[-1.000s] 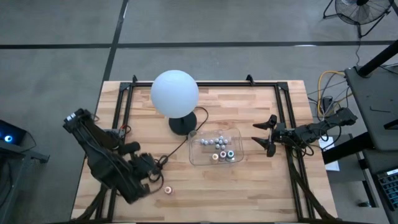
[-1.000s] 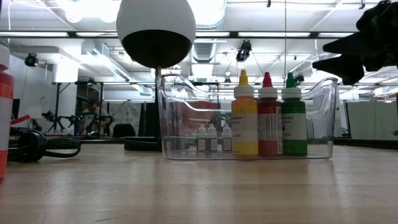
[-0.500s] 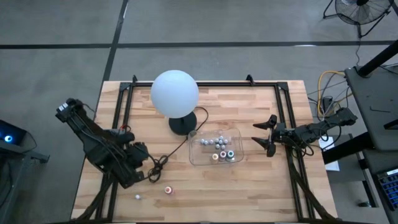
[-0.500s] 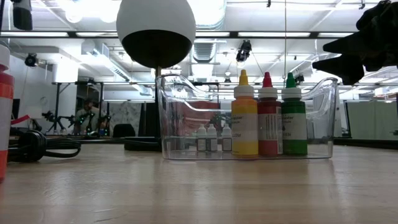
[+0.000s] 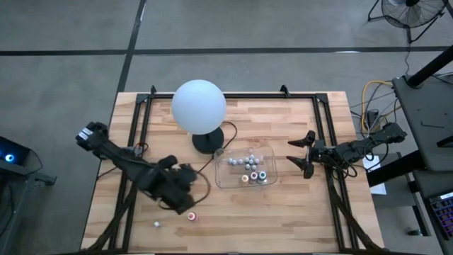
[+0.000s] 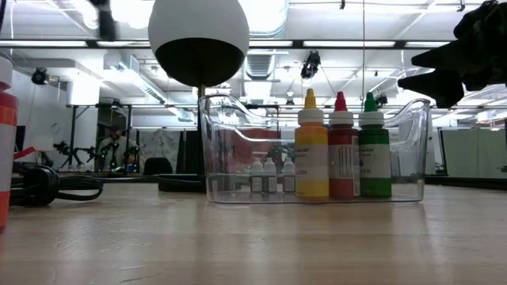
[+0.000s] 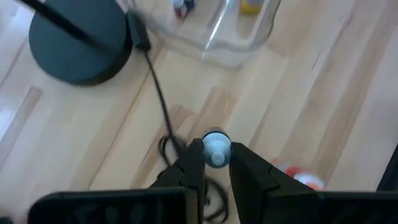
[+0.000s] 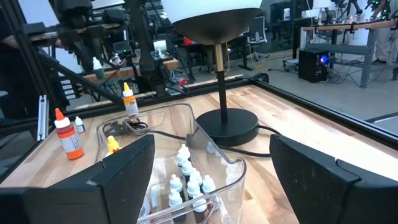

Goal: Pick & Place food coloring
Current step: Put the small green food coloring bottle into the transparent bin

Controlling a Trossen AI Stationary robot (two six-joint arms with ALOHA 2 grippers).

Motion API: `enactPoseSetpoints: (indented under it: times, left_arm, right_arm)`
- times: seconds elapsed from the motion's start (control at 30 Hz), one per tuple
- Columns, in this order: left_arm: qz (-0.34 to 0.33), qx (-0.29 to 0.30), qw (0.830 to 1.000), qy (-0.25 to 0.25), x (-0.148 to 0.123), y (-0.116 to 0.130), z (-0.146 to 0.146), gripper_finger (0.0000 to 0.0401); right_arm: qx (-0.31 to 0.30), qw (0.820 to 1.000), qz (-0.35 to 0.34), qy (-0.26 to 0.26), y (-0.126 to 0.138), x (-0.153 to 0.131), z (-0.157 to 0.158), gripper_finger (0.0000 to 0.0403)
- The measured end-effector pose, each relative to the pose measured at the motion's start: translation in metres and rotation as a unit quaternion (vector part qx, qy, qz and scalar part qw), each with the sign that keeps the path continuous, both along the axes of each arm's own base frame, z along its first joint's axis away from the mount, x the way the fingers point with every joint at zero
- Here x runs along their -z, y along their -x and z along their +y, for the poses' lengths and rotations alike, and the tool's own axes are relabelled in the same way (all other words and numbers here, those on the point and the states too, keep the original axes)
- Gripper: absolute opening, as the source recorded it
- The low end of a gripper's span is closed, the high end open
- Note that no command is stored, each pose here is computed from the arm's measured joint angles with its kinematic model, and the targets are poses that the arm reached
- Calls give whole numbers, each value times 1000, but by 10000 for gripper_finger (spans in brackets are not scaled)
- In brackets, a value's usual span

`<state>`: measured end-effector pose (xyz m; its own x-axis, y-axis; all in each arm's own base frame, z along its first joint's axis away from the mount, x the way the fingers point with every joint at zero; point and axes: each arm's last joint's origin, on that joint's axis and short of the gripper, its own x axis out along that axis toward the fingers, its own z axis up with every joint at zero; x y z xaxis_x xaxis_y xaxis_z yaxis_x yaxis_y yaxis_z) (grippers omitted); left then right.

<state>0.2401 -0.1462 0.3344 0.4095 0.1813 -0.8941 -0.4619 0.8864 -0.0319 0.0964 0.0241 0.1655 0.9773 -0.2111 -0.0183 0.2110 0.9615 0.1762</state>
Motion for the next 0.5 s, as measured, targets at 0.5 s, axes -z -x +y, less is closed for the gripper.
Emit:
enactPoseSetpoints:
  times: [0.5]
  left_arm:
    - [-11, -45, 999, -16, -3, -112, 22, 32]
  right_arm:
    - [0, 1000, 0, 0, 0, 0, 0, 298]
